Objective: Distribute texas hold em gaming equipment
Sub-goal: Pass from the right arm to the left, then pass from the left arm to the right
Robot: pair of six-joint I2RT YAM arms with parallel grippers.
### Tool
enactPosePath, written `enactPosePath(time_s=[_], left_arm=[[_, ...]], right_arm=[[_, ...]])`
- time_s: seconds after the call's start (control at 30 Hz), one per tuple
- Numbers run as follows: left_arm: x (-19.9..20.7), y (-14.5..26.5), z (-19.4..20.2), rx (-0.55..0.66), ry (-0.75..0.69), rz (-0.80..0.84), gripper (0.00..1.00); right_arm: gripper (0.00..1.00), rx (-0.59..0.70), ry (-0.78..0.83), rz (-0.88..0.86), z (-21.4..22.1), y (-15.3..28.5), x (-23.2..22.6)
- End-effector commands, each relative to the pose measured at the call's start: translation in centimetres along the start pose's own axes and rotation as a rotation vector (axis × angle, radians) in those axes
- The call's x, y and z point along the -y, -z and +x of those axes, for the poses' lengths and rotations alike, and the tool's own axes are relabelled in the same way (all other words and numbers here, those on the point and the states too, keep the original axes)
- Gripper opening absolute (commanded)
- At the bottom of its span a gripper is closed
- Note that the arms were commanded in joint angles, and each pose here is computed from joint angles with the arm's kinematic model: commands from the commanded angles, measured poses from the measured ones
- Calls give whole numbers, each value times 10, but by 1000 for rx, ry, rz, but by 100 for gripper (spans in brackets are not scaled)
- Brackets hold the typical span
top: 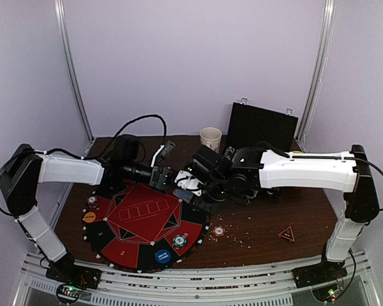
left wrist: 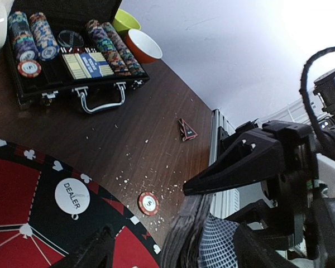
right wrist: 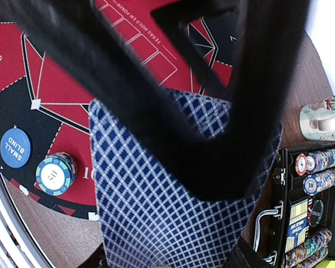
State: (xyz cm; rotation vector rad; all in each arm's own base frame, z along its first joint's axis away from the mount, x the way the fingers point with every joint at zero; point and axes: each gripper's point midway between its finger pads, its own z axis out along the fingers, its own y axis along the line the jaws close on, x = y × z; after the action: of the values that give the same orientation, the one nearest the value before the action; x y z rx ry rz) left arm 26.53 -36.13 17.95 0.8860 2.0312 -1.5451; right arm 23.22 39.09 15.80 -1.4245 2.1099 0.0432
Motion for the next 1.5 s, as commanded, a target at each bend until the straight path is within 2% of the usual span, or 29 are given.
enactPosePath(time_s=[0.0, 0.17, 0.27, 0.37, 0.47, 0.5, 0.57, 0.6, 0.7, 0.9, 0.97, 1.13, 1.47], left_arm=[[-2, -11, 5, -38, -34, 13, 69], [2, -14, 7, -58, -45, 46, 52], [11, -15, 7, -70, -76, 81, 37], [19, -14, 9, -79, -91, 117, 1], [22, -12, 9, -77, -93, 124, 0], [22, -11, 9, -74, -91, 123, 0], [24, -9, 3, -51, -92, 115, 0], [27, -8, 1, -39, -94, 120, 0], [39, -2, -11, 7, -106, 158, 0], [54, 5, -31, 65, -140, 168, 0], [58, 7, -35, 78, -150, 162, 0], [66, 12, -44, 108, -158, 161, 0], [74, 17, -54, 148, -166, 156, 0]], right_arm=[[52, 28, 19, 29, -13, 4, 4], [52, 29, 31, 43, -13, 5, 6], [51, 28, 31, 58, -12, 4, 8], [51, 35, 29, 65, -13, 5, 10], [55, 56, 19, 74, -15, 10, 12], [65, 69, 13, 81, -15, 12, 14], [91, 129, -9, 104, -21, 21, 20], [99, 166, -17, 116, -22, 26, 23], [100, 310, -22, 125, -19, 41, 24], [100, 795, -21, 85, -22, 99, 24], [100, 878, -32, 102, -16, 107, 32], [100, 817, 20, 138, -17, 89, 38], [100, 867, 65, 81, -35, 74, 27]])
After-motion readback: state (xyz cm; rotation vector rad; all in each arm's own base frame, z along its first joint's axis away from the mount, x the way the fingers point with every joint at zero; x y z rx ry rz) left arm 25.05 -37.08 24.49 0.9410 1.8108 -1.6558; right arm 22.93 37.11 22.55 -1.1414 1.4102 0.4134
